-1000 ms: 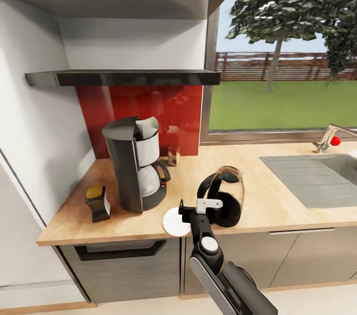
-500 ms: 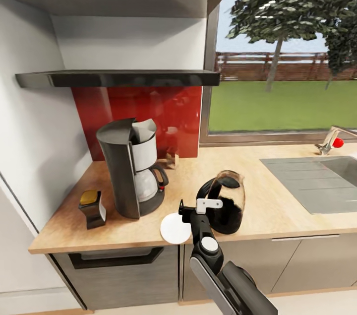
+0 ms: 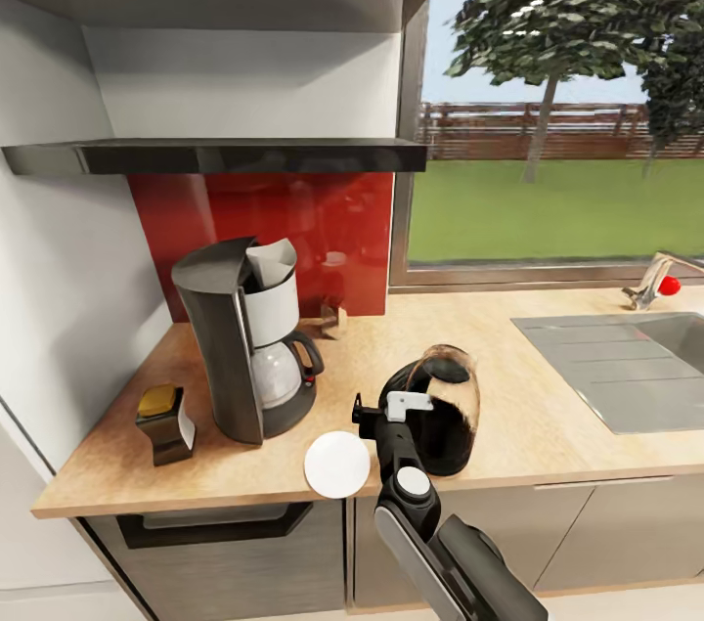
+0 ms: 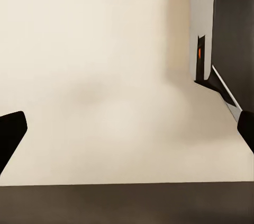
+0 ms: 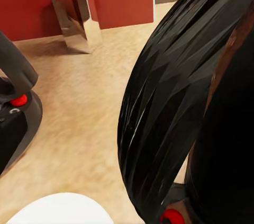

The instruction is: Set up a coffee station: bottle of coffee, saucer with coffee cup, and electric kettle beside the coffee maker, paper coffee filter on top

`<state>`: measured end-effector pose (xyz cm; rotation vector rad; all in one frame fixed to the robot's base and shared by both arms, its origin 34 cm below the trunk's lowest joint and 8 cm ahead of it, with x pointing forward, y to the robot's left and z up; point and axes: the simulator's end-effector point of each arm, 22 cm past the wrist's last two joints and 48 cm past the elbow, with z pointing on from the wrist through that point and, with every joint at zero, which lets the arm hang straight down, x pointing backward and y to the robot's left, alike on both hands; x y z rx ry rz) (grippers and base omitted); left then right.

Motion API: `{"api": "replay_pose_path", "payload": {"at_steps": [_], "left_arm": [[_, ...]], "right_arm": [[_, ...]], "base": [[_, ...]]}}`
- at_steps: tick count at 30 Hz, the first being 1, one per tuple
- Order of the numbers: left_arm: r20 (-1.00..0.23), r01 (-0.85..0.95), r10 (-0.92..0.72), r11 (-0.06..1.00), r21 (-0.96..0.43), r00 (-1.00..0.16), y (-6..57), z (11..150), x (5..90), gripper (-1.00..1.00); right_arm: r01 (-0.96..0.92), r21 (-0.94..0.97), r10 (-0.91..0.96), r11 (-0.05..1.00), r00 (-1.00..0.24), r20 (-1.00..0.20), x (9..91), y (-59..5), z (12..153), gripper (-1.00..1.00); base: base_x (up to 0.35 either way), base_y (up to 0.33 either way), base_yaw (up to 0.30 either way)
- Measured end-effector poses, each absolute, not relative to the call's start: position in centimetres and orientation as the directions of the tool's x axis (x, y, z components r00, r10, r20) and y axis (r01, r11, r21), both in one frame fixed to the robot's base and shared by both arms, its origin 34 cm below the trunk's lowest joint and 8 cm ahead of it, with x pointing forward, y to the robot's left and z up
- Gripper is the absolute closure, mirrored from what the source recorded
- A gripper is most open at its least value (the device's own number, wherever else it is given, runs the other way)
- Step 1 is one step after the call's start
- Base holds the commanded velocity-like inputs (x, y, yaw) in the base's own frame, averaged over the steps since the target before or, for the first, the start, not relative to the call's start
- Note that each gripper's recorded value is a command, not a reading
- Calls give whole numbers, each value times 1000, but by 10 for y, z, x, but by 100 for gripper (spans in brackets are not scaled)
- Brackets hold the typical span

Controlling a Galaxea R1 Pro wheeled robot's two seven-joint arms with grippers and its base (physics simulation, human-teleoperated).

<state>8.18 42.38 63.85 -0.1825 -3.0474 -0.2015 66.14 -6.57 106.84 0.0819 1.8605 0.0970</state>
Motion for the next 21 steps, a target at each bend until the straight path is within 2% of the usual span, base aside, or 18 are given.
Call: {"api": "replay_pose_path", "payload": {"at_steps": [9, 10, 21], "left_arm": [[89, 124, 113, 984, 126, -990, 424, 638, 82, -100], [88, 124, 113, 984, 126, -990, 424, 638, 82, -100], [88, 125, 114, 984, 126, -990, 424, 638, 82, -100]], "right_arm": [[7, 109, 107, 994, -286, -952, 661, -66, 1068, -100], [6, 109, 106, 994, -286, -952, 661, -66, 1068, 100], [7, 107, 105, 994, -286, -952, 661, -66, 1068, 100]], "base": [[0, 0, 0], [0, 0, 0], [0, 0, 0]]}}
